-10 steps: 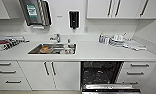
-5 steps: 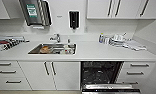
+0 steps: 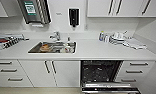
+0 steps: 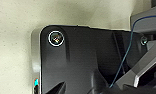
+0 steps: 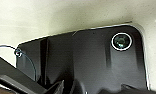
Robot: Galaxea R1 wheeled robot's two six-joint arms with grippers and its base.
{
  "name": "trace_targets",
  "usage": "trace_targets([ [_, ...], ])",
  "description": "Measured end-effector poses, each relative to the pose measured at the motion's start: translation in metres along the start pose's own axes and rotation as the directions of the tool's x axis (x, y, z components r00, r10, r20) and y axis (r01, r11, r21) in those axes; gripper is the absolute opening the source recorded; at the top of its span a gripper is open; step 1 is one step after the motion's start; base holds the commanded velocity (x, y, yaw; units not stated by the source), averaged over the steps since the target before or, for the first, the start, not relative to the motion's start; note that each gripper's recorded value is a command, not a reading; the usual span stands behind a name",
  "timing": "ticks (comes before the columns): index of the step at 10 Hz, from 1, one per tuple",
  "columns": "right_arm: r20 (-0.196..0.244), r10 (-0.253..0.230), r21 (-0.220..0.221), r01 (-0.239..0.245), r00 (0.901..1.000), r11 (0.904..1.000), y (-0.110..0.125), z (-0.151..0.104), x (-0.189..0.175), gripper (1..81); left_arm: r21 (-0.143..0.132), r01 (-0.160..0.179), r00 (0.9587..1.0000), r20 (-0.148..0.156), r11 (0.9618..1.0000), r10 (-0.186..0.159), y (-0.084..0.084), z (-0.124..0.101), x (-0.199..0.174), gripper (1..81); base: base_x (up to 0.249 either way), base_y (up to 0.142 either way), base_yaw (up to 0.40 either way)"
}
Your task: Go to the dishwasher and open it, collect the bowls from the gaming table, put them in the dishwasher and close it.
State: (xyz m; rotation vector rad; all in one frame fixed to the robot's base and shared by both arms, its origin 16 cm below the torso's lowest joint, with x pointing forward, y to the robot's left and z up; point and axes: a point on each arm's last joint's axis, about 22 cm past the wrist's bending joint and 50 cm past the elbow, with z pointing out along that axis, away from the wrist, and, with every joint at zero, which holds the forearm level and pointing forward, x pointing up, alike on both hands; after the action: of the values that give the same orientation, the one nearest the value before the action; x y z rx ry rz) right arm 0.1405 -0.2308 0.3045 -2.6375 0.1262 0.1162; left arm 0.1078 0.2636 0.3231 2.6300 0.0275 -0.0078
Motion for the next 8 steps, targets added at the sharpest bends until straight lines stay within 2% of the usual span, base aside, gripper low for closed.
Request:
trace_targets([
  [3, 0.029, 0.019, -0.055, -0.017, 0.9994, 0.9983, -0.002, 0.002, -0.028, 81.1, 0.063, 0.012, 0.9990, 0.042, 0.9979, -0.014, -0.006, -0.007, -0.023, 81.1, 0.000, 0.000, 0.000],
  [6, 0.068, 0.036, -0.091, -0.030, 0.9970, 0.9954, -0.016, 0.005, -0.068, 81.1, 0.087, 0.022, 0.9962, 0.082, 0.9959, -0.029, 0.012, -0.005, -0.049, 81.1, 0.000, 0.000, 0.000],
  [7, 0.071, 0.030, -0.097, -0.023, 0.9970, 0.9950, -0.021, 0.005, -0.074, 81.1, 0.106, 0.016, 0.9946, 0.101, 0.9942, -0.026, 0.012, -0.004, -0.054, 81.1, 0.000, 0.000, 0.000],
  [8, 0.058, 0.013, -0.085, -0.008, 0.9982, 0.9963, -0.033, 0.005, -0.073, 81.1, 0.118, 0.005, 0.9954, 0.095, 0.9931, -0.016, 0.015, -0.002, -0.050, 81.1, 0.000, 0.000, 0.000],
])
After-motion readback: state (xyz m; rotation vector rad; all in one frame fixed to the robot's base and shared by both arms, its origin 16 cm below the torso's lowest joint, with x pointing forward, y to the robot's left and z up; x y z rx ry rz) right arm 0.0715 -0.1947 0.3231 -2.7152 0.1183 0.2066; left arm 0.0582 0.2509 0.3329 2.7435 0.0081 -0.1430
